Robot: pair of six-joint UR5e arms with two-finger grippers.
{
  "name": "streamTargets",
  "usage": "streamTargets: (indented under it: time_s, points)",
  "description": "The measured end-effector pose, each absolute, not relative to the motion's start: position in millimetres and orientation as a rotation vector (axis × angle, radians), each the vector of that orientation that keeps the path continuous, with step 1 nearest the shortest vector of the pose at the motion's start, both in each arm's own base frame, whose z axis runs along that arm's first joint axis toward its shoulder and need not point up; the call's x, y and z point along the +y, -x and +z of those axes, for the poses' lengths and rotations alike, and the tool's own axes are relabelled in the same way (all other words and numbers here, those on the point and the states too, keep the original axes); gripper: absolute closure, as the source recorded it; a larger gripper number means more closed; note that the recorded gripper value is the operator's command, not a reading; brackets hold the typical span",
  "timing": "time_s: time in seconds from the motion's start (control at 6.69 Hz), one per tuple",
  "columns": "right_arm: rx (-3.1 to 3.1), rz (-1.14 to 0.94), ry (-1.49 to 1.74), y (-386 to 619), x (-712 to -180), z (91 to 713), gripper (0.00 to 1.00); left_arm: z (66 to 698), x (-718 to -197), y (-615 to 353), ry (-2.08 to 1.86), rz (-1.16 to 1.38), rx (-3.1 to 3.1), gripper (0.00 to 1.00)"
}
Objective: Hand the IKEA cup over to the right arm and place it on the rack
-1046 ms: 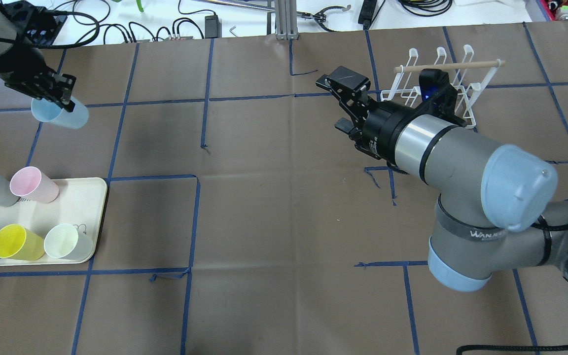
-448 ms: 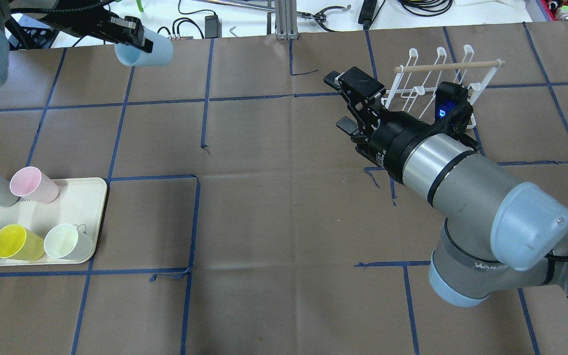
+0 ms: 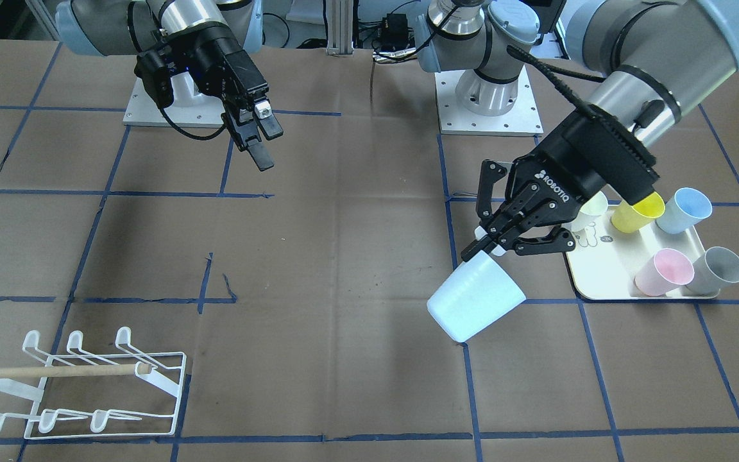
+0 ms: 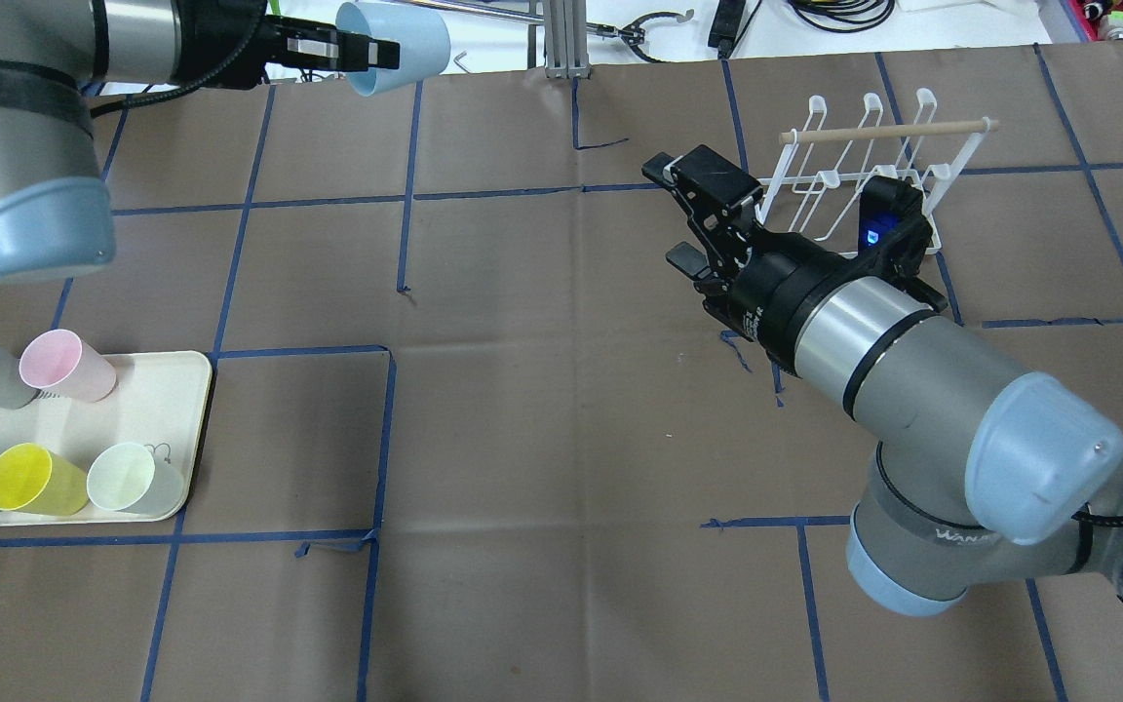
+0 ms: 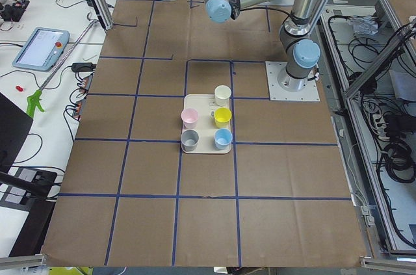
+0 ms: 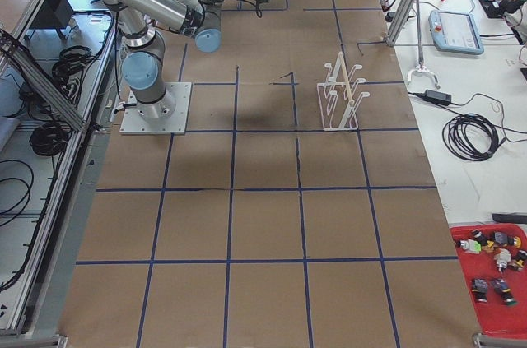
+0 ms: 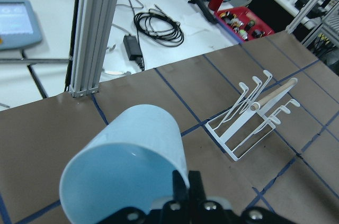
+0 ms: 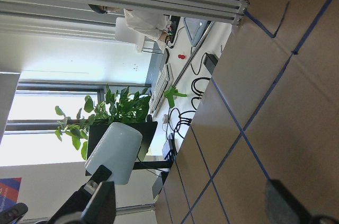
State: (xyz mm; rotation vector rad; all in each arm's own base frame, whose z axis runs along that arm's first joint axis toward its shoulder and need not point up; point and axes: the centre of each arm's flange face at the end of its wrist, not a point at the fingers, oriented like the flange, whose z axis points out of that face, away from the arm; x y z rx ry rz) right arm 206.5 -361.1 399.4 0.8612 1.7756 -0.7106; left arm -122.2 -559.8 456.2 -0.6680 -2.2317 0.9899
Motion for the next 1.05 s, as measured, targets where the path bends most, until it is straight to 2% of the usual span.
streamTargets:
  time_s: [0.45,1.05]
  points:
    - [1.724,-0.655,-1.001,-204,-365,391,0.00,383,-505,152,0.828,1.221,-2.070,0.98]
    - [1.650,-0.507,-1.133,-215,-366,377,0.00,363,-462,207,0.934,1.215,-1.981,0.99]
